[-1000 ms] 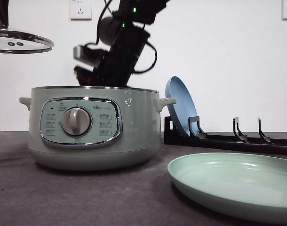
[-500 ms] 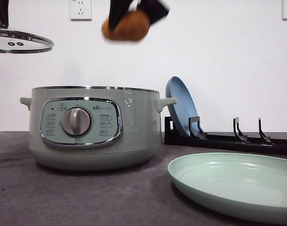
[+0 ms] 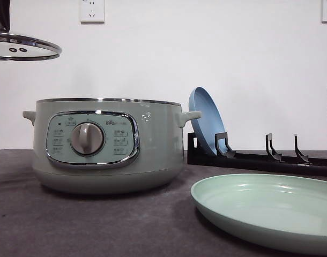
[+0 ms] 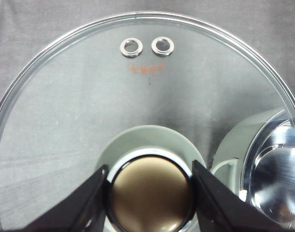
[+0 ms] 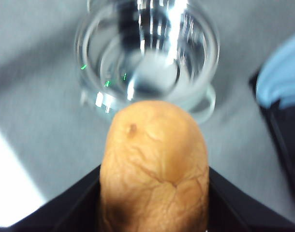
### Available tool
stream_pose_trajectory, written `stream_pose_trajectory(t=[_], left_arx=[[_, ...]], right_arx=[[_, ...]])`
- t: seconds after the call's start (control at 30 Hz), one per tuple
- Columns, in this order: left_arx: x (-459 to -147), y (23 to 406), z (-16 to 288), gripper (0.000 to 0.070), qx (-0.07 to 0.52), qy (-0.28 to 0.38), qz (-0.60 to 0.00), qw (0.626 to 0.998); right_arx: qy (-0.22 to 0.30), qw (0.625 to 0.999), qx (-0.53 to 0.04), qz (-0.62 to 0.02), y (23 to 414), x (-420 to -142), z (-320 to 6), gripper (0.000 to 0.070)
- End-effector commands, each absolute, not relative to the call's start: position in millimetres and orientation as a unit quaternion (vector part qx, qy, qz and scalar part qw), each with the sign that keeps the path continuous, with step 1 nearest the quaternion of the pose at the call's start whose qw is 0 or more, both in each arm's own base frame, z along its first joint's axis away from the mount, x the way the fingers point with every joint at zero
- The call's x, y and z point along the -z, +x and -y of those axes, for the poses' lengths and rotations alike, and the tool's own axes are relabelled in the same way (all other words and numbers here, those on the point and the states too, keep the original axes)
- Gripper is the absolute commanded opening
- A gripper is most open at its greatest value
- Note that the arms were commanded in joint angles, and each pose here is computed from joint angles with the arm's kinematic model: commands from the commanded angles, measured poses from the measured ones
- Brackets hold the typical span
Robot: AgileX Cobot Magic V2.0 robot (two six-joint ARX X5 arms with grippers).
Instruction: Transfer potato from steamer to green plate
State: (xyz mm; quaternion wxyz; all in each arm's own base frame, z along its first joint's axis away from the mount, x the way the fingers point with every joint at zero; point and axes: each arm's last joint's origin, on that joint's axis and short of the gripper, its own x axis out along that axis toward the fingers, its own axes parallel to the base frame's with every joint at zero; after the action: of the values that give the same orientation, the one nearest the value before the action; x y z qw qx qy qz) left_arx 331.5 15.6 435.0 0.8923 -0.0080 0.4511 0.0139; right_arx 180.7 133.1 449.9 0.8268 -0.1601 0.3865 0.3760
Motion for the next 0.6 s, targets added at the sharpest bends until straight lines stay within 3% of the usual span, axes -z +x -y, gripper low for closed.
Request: stream_pose_trajectory(t=[0.0,0.23,0.57], left_arx=[[-444.8,330.2,-14.6,0.001,-0.011,-0.006,-0.425,0.905],[-444.8,330.1,-14.6,0.001,-0.011,-0.006,-0.425,0.905],[-444.8,330.2,-14.6,0.001,-0.011,-0.006,-0.425,0.905]], right_arx=[[-0.143,0.824,-0.367,-0.407,174.6,-438.8,-128.2,0.0252],[-0.098,0.826,-0.341,-0.438,154.8,-375.3,-108.7,0.0252],[-0.065,0.828,-0.308,-0.463,162.5,-275.4,-111.9,0.0252]])
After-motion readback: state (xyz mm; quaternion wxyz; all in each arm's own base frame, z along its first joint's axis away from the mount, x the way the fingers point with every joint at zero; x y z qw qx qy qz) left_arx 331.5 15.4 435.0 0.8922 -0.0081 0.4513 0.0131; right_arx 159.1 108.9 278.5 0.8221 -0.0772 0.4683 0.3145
